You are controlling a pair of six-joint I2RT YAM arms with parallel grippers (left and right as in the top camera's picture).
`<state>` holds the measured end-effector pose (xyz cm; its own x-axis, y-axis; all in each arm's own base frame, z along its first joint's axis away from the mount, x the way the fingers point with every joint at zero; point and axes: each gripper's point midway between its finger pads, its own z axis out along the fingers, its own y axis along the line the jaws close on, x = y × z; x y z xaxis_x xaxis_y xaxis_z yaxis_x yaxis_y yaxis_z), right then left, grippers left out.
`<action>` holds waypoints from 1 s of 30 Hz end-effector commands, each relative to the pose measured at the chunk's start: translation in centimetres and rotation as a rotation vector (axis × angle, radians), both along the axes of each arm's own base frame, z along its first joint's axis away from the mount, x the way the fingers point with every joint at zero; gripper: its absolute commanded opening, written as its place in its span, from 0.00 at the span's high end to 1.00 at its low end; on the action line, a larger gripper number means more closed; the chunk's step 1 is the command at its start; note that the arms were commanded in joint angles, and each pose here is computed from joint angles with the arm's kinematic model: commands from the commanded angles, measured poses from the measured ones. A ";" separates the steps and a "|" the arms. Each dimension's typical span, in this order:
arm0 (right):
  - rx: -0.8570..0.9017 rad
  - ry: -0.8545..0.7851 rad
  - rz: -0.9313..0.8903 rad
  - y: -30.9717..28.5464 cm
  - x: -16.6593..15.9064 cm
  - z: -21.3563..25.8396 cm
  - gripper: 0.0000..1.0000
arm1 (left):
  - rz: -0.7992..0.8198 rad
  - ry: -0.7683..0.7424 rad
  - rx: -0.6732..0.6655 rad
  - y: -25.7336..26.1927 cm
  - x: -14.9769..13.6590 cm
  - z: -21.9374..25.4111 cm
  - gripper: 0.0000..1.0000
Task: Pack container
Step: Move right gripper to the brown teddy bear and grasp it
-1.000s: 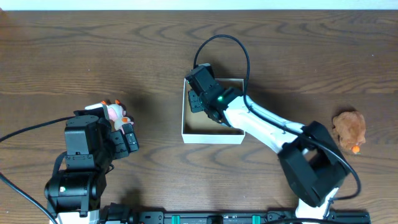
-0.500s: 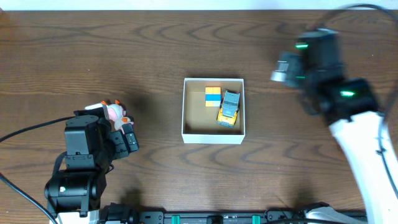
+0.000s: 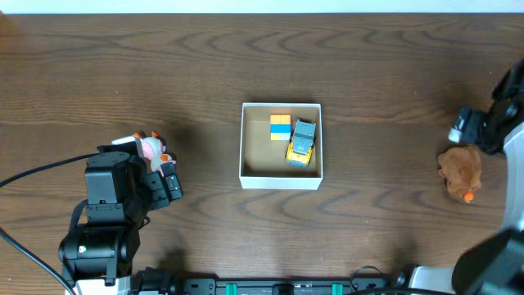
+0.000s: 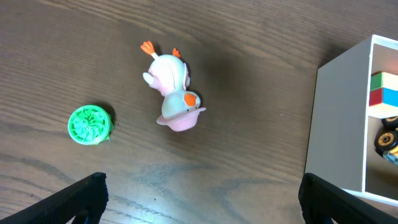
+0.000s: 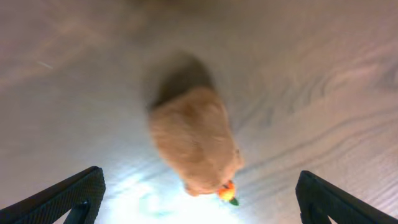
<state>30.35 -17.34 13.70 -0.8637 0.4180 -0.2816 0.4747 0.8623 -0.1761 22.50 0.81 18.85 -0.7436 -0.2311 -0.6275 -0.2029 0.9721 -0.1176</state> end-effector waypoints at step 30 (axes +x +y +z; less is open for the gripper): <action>0.281 0.178 -0.045 2.8 -0.3 -8.6 0.95 | 0.009 -0.021 0.002 0.1 0.2 0.8 0.02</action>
